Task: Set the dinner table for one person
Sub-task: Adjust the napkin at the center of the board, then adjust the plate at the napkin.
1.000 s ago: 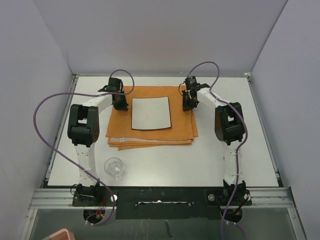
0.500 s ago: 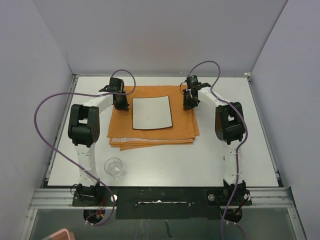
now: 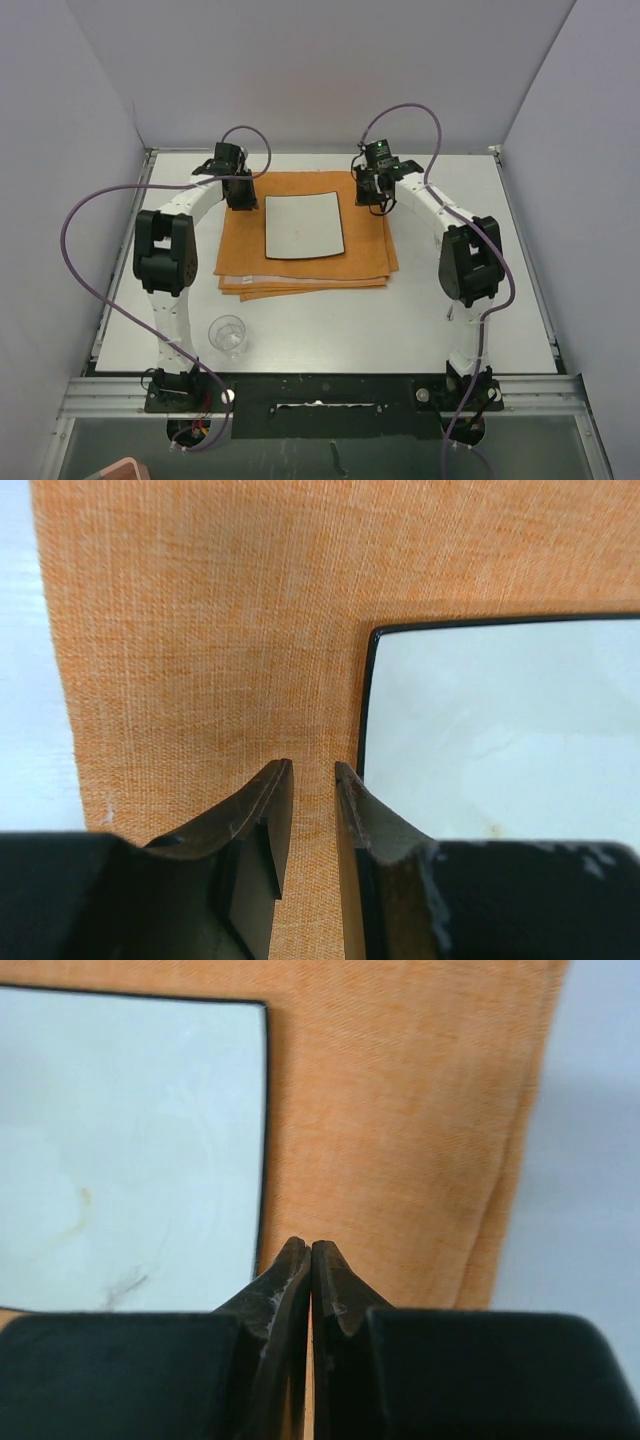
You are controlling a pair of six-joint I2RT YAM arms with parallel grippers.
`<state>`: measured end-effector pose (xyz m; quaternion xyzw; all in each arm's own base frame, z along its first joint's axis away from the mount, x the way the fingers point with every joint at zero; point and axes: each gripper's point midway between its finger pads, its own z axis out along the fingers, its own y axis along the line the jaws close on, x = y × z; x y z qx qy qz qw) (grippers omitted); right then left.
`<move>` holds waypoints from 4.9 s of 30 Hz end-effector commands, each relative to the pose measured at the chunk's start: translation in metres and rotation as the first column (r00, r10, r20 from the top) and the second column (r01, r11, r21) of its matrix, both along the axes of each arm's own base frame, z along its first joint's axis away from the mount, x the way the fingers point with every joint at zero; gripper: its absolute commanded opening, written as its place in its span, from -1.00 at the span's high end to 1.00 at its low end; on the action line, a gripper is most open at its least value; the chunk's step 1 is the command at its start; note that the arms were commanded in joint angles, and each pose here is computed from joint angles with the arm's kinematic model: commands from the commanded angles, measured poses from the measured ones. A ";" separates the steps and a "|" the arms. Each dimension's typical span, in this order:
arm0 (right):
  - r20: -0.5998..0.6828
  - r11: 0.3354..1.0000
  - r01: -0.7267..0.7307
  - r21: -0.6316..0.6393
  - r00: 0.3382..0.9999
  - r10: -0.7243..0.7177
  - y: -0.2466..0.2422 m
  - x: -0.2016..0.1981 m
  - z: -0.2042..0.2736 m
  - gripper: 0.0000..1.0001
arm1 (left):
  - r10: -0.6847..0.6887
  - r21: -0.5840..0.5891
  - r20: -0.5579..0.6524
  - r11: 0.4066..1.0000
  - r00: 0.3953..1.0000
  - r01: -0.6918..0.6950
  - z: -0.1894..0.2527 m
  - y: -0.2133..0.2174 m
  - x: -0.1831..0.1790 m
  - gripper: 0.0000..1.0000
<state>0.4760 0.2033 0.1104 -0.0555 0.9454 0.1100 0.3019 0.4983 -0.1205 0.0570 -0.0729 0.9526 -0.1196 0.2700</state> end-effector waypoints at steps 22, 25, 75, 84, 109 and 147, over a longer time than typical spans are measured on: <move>0.007 0.996 -0.085 -0.029 0.996 0.085 0.028 -0.037 -0.001 1.00 | 0.011 -0.065 0.021 0.998 1.000 -0.010 -0.015 -0.010 0.040 1.00; 0.003 0.996 -0.082 -0.032 0.997 0.082 0.027 -0.038 -0.002 1.00 | 0.008 -0.074 0.020 0.997 1.000 -0.007 -0.018 -0.015 0.042 1.00; -0.071 0.998 -0.038 -0.059 0.997 0.034 0.014 -0.001 -0.044 1.00 | -0.014 0.167 0.117 0.986 0.993 -0.005 0.027 0.018 -0.020 1.00; -0.066 0.999 -0.030 -0.039 0.997 0.028 0.016 0.019 -0.048 1.00 | -0.102 0.180 0.030 0.979 0.994 0.095 -0.004 -0.023 -0.047 1.00; -0.053 0.999 -0.045 0.006 0.998 0.046 0.039 0.049 -0.055 1.00 | -0.137 0.193 0.004 0.972 0.991 0.133 -0.011 -0.032 -0.058 1.00; 0.050 1.000 0.006 0.016 0.999 -0.006 -0.008 0.015 0.009 1.00 | -0.034 0.195 0.072 0.981 0.997 0.019 0.014 0.003 -0.020 1.00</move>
